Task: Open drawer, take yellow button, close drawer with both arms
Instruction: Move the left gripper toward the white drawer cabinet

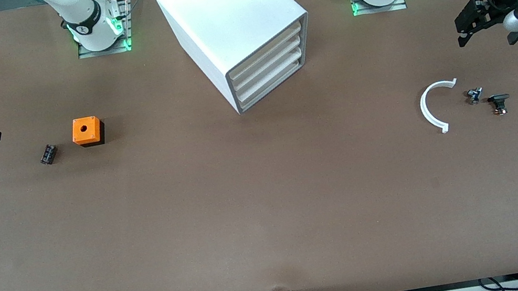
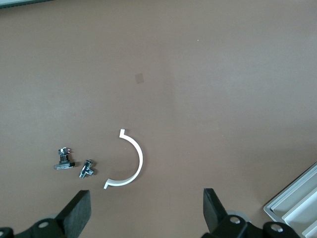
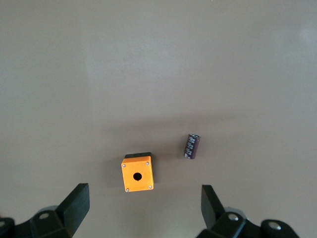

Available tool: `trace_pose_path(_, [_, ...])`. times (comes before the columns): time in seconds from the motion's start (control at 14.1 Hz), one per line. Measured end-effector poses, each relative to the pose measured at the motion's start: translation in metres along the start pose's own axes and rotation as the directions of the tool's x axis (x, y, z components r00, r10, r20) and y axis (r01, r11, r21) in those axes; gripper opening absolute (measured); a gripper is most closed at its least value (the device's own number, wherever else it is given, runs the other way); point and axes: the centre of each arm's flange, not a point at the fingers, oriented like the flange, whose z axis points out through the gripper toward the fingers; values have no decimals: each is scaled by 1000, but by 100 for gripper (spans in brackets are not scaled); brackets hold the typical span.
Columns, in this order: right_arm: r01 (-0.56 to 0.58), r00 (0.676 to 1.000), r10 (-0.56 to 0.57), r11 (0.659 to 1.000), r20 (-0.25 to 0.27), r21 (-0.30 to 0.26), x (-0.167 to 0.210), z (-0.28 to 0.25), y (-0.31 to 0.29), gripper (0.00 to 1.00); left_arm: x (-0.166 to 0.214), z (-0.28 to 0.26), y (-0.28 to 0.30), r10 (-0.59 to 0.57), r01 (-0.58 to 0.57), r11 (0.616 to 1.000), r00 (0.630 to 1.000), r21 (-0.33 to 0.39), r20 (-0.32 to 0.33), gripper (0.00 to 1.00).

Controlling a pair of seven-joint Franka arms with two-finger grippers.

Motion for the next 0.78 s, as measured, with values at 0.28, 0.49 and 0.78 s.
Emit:
trace_pose_path(0.28, [0, 1000, 0, 1000, -1, 0, 0, 0, 0, 100, 3, -2, 0, 1, -1, 1000, 1000, 0, -5, 100])
trace_pose_path(0.49, [0, 1000, 0, 1000, -2, 0, 0, 0, 0, 100, 9, -1, 0, 2, -2, 1000, 1000, -1, -6, 100])
trace_pose_path(0.78, [0, 1000, 0, 1000, -3, 0, 0, 0, 0, 100, 10, -5, 3, 7, -7, 1000, 1000, -1, -10, 100])
